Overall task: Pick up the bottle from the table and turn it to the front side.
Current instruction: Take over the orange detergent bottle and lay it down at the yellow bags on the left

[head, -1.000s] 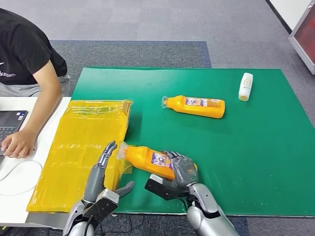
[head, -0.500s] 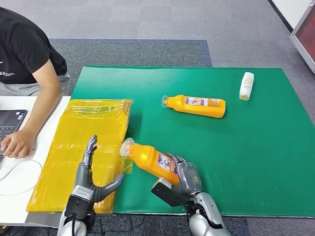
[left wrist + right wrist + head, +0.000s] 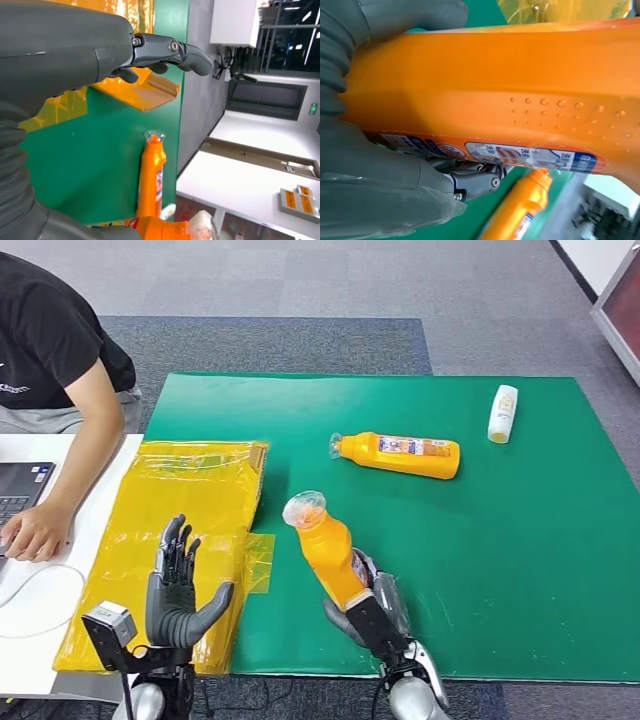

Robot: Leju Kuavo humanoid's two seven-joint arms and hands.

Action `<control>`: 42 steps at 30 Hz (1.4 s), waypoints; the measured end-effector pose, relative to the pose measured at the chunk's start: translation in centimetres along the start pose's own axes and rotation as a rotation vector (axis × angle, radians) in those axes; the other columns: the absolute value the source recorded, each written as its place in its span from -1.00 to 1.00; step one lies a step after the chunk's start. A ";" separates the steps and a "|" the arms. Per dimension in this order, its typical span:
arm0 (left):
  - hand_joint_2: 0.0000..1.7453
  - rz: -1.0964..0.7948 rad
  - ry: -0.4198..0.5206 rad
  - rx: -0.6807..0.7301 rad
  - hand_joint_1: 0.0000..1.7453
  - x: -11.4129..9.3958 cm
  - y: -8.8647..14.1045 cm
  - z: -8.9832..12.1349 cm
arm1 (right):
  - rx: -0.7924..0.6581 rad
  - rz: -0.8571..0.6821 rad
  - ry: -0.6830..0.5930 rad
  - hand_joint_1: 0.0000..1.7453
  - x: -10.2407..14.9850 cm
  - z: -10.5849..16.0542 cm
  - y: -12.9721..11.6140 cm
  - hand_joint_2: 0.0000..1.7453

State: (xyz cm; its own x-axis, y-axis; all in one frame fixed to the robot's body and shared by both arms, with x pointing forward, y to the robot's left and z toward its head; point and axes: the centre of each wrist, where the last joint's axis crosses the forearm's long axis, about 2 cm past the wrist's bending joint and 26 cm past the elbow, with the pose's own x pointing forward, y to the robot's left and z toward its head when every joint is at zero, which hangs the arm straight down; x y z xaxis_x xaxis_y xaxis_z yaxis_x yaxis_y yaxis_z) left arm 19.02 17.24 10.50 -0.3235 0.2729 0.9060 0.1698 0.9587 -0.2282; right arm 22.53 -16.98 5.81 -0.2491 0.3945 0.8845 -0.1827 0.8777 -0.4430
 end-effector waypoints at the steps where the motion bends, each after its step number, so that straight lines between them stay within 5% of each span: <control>1: 1.00 0.017 0.007 -0.001 -1.00 0.0 0.0 0.0 | 0.000 -0.023 0.007 1.00 0.0 0.0 0.0 1.00; 21: 1.00 0.399 0.137 -0.165 -1.00 0.8 -2.5 -3.2 | -0.051 -0.095 -0.059 1.00 1.2 -1.4 0.5 1.00; 42: 1.00 0.356 0.208 -0.313 -1.00 0.3 -4.6 -5.4 | -0.081 -0.108 -0.051 1.00 1.1 -1.3 0.8 1.00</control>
State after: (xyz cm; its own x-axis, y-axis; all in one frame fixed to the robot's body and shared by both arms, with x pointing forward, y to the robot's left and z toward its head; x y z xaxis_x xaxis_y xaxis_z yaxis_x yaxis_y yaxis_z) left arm 23.21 12.44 13.75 -0.0083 0.5257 0.8506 0.5164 0.7307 -0.4466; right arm 23.32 -15.53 6.62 -0.2802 0.2838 0.9170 -0.1345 0.9343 -0.3302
